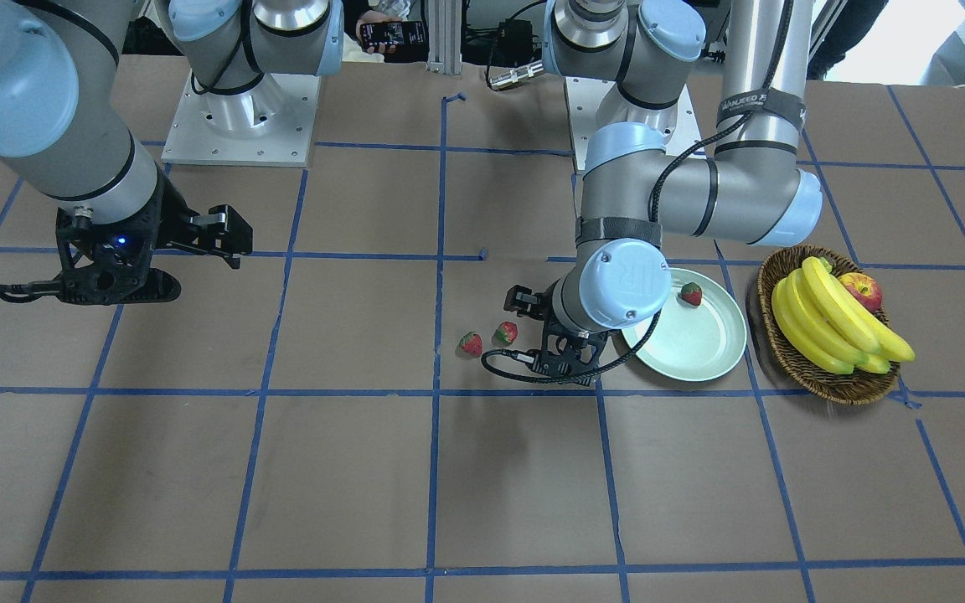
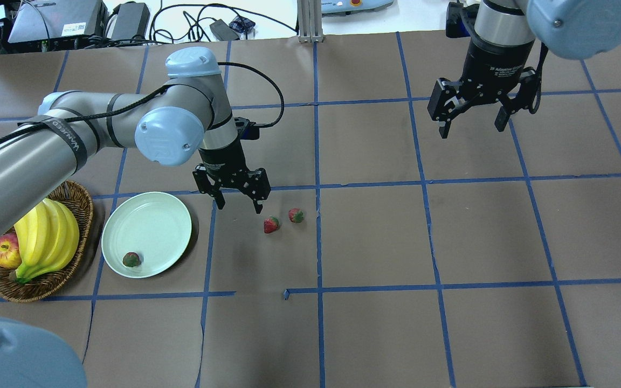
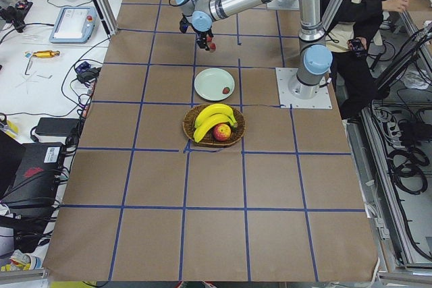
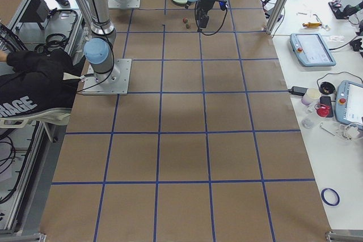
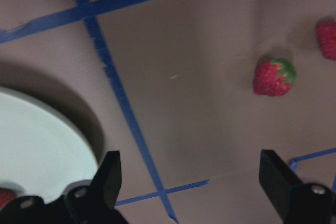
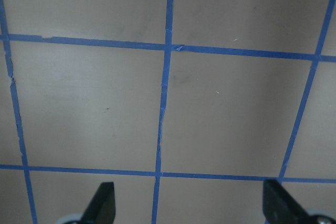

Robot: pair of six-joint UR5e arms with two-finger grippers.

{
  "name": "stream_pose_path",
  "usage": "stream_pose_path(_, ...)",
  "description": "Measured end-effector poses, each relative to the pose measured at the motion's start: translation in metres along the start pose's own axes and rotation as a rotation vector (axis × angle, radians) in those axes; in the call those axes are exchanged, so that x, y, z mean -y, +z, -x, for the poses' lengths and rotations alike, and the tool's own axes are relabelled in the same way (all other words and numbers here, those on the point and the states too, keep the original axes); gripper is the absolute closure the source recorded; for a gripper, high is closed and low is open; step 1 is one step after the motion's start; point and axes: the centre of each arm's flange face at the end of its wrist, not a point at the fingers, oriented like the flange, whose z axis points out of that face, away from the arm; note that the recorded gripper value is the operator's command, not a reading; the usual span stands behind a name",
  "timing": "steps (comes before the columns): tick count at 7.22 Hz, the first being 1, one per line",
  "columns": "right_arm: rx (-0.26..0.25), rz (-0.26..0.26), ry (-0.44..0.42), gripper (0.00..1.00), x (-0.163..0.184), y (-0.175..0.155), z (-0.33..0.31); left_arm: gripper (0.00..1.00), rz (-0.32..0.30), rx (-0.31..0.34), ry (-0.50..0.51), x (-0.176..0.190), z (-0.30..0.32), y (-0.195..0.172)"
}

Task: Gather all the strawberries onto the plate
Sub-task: 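Move the left gripper back over the remaining strawberries, then lower the left gripper, grasp a second strawberry and lift it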

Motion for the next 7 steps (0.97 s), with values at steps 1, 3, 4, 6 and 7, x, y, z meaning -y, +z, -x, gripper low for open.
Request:
stream_pose_path(1,0.000,0.000,0.000,0.00,0.000,0.000,0.000,0.17,0.012,-0.007,0.008,0.008,-0.007,0.015)
stream_pose_path(3,0.000,0.000,-0.001,0.00,0.000,0.000,0.000,0.21,0.022,-0.011,0.026,0.019,-0.022,0.039)
stream_pose_path(4,0.000,0.001,-0.001,0.00,0.000,0.000,0.000,0.37,0.026,-0.025,0.024,0.021,-0.027,0.045)
stream_pose_path(6,0.000,0.003,0.000,0.00,0.000,0.001,0.000,1.00,0.040,-0.037,0.021,0.021,-0.029,0.054)
stream_pose_path(7,0.000,0.004,0.001,0.00,0.000,0.002,0.000,1.00,0.046,-0.036,0.019,0.021,-0.029,0.057)
